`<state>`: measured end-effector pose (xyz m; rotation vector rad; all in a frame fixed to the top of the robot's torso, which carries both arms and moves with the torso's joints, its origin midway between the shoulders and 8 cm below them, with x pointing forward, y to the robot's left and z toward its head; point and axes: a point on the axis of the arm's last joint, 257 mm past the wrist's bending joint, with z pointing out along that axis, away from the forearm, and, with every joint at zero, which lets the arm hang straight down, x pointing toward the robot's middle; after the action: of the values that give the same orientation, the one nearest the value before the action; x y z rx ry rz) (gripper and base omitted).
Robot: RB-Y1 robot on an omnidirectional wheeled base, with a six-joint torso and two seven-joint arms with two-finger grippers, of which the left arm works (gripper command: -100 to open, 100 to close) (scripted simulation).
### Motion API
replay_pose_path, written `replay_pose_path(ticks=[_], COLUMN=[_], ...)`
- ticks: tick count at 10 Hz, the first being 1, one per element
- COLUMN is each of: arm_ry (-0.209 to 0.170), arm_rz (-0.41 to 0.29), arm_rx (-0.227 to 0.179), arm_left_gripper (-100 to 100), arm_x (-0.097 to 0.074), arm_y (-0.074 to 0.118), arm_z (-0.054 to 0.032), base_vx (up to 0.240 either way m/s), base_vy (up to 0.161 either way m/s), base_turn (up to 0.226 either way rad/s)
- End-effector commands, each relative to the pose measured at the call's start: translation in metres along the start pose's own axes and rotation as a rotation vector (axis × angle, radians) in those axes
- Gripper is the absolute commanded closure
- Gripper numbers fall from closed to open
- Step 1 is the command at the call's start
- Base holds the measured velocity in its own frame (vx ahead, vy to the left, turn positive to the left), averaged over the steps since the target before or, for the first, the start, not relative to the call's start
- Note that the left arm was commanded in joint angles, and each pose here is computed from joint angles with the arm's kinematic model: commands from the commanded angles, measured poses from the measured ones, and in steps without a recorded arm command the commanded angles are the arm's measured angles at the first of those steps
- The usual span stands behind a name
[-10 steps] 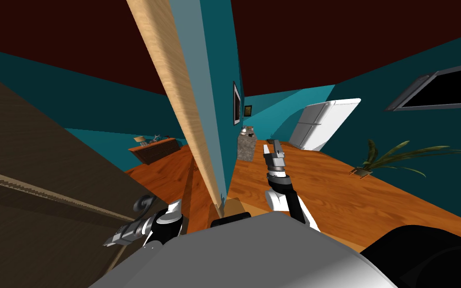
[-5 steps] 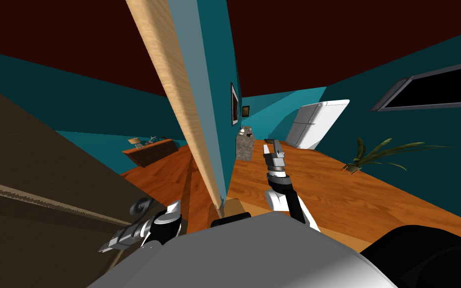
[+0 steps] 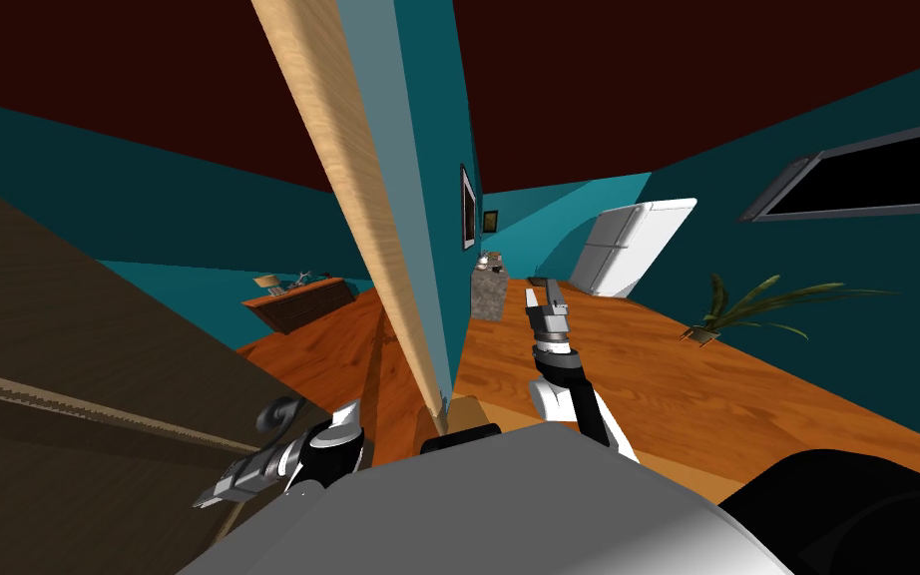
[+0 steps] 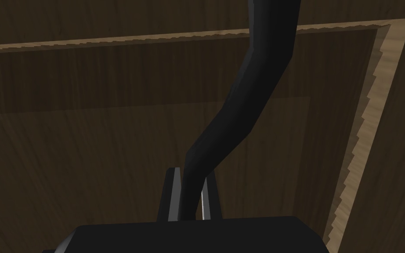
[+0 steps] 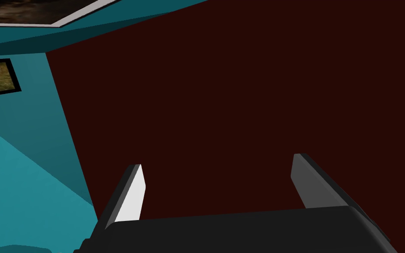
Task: Push the door open
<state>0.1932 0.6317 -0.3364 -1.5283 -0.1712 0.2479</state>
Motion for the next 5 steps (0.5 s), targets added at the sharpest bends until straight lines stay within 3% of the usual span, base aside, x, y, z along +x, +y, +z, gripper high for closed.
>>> replay_pose_path(ticks=[1,5], arm_ry=[-0.010,-0.010], arm_rz=[0.001,0.001], arm_rx=[0.004,0.004], arm_left_gripper=[100,100], arm_x=[-0.0028,-0.0028], arm_y=[-0.0008,-0.0008], arm_z=[0.0024,0.0024], base_vx=[-0.006,0.001], base_vy=[0.016,-0.002], base_turn=[-0.045,0.007])
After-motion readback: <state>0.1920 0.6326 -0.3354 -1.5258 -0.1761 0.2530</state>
